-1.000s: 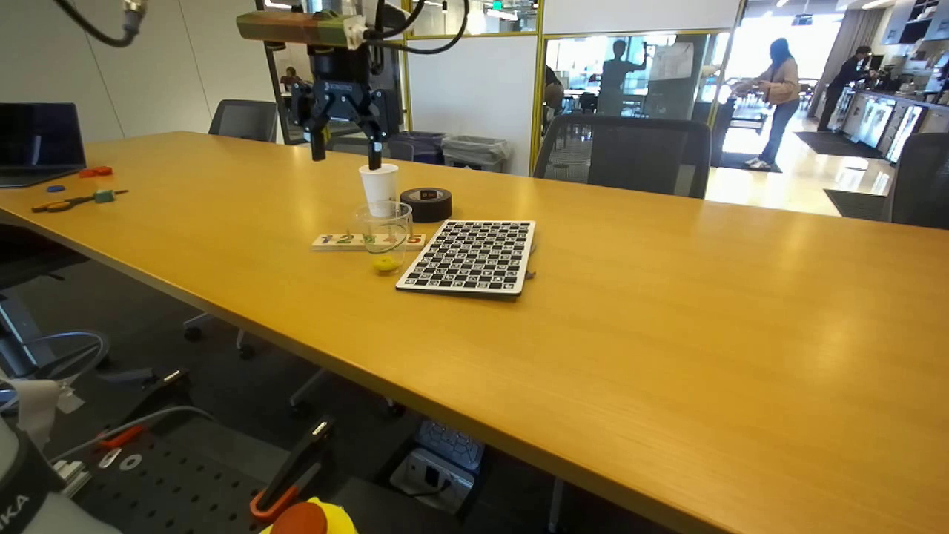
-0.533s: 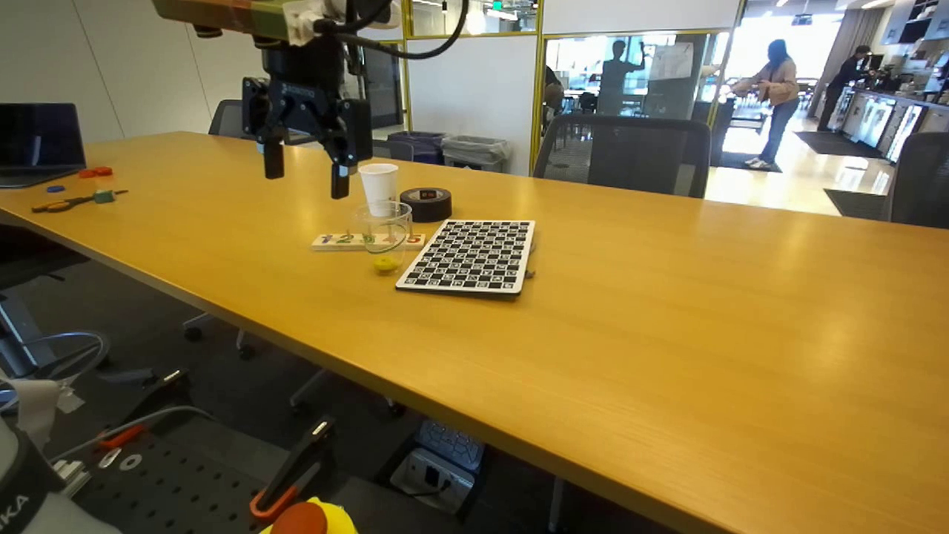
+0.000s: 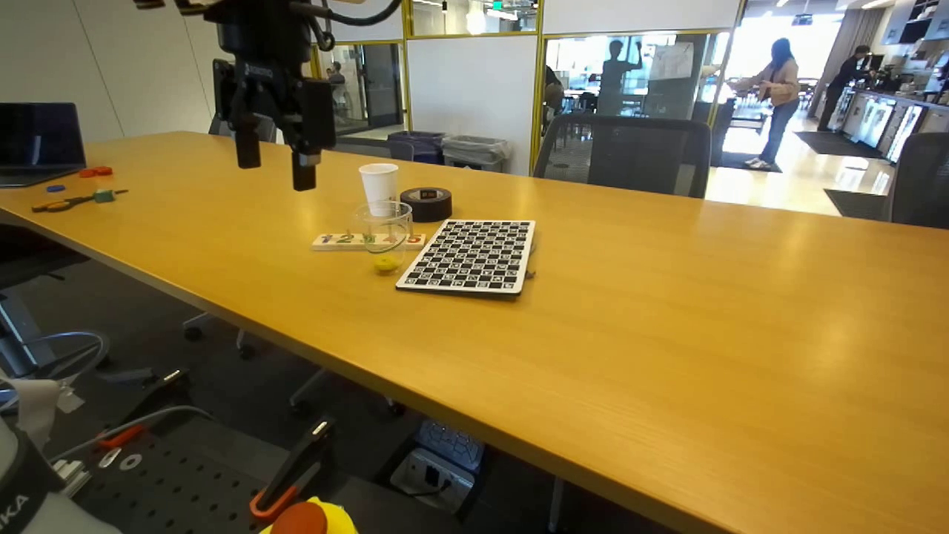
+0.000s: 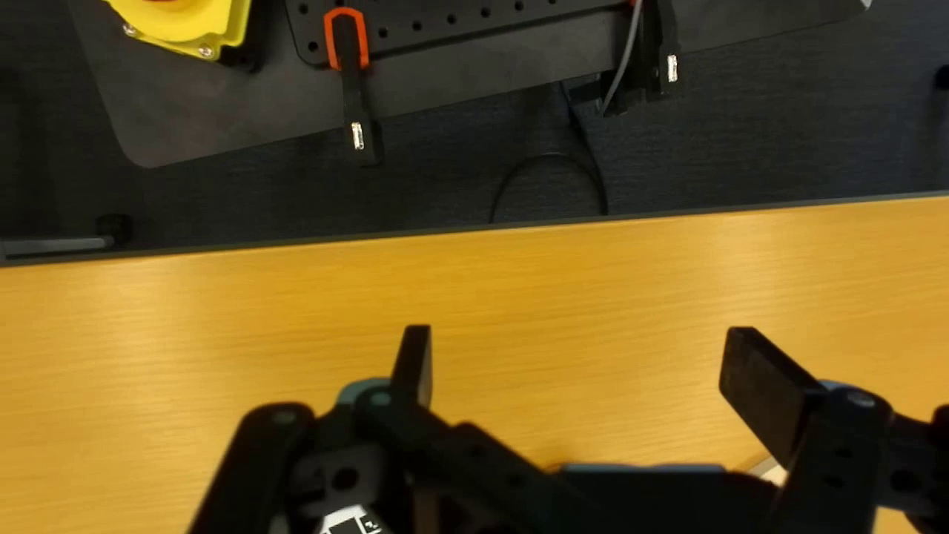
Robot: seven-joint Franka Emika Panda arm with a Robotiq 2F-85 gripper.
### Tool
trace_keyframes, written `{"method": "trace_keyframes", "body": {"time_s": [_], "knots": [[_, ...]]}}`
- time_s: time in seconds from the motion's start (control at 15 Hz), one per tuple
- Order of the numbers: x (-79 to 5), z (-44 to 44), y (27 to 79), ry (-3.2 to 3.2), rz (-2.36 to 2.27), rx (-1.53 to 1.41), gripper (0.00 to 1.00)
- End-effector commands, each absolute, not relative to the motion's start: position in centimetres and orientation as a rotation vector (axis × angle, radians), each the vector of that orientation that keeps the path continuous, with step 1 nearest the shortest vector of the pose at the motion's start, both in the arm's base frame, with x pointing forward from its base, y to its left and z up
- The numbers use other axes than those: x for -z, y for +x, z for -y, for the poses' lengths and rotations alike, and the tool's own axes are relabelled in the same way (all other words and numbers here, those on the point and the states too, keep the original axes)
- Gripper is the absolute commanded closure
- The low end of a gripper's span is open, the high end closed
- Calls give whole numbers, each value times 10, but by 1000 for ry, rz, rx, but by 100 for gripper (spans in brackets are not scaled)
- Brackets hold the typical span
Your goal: Put the yellow discs on the table and then put the orange discs in the cup
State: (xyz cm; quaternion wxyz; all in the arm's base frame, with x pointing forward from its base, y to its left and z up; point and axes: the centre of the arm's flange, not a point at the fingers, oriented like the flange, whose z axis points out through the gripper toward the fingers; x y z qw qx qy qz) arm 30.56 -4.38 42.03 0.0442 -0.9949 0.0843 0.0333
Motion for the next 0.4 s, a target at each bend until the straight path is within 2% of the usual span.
{"method": "trace_keyframes", "body": {"time_s": [0.0, 0.33], "knots": [[-422, 40, 305, -3044, -292, -106, 0], [-424, 34, 303, -3050, -343, -113, 0]]}}
